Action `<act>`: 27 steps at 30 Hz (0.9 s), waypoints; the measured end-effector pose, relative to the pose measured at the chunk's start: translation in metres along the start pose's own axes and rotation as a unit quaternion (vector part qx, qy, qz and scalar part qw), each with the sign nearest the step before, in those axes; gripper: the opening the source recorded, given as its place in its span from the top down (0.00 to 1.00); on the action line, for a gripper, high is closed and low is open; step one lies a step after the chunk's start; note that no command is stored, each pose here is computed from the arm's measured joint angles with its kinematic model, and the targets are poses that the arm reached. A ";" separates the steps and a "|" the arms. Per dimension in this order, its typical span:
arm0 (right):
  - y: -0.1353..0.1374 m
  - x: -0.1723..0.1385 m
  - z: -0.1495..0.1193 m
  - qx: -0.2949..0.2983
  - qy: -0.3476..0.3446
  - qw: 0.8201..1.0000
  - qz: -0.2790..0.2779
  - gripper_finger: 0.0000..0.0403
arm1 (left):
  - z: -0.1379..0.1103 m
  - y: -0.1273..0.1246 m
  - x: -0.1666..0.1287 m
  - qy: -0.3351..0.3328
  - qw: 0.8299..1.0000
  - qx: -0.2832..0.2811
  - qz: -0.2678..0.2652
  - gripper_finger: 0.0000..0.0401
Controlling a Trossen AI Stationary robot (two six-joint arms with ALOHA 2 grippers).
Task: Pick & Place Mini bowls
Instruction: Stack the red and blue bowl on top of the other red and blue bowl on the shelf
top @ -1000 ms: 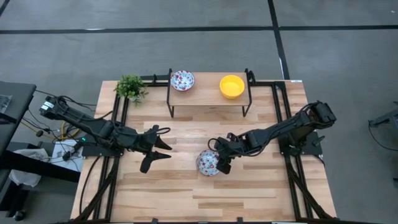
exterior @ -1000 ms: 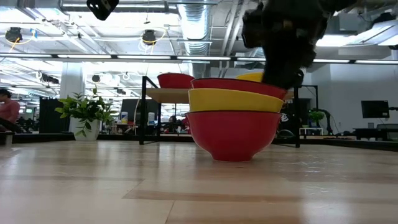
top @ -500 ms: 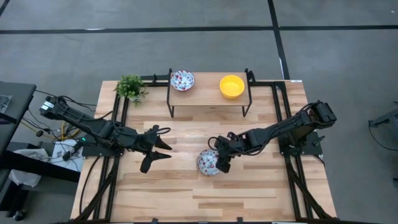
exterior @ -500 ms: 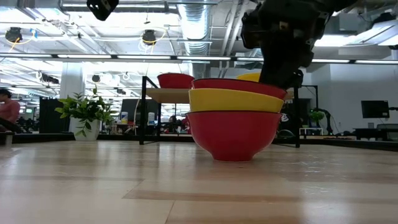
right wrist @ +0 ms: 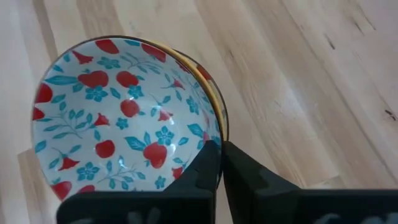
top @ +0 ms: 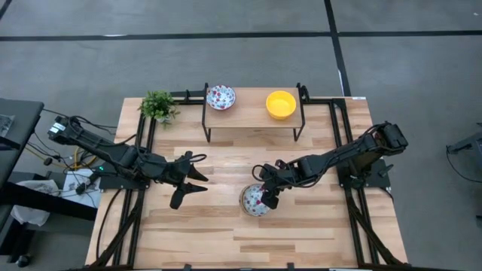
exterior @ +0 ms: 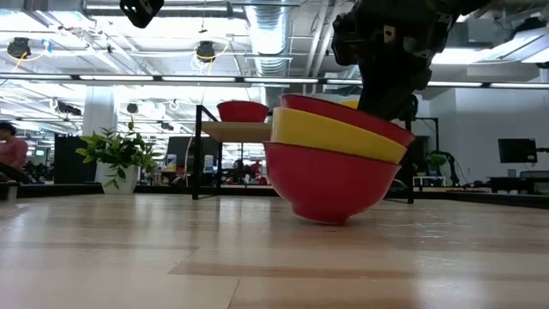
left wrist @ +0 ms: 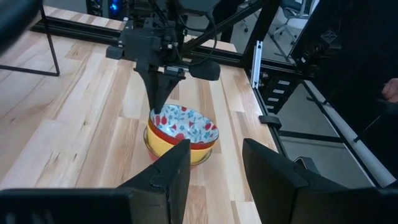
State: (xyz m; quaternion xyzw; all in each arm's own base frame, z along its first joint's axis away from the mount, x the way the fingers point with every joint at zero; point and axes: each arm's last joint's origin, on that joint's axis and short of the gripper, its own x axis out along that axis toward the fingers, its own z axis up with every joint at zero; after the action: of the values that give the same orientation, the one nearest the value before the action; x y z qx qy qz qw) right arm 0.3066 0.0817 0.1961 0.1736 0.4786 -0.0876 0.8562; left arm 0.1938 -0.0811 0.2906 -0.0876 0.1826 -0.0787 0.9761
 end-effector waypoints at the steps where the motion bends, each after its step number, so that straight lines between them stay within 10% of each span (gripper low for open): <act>1: 0.000 -0.001 0.001 0.001 0.000 1.000 0.000 0.99 | 0.000 0.000 0.000 0.000 1.000 0.000 0.000 0.64; 27: -0.011 -0.021 0.035 0.012 0.026 0.998 0.056 1.00 | 0.000 0.000 0.000 -0.002 1.000 -0.001 0.000 0.64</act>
State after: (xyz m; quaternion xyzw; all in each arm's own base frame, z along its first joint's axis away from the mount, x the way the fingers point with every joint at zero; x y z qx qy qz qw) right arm 0.3201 0.0582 0.2285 0.2129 0.4891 -0.0405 0.8449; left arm 0.1940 -0.0811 0.2909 -0.0886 0.1809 -0.0787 0.9763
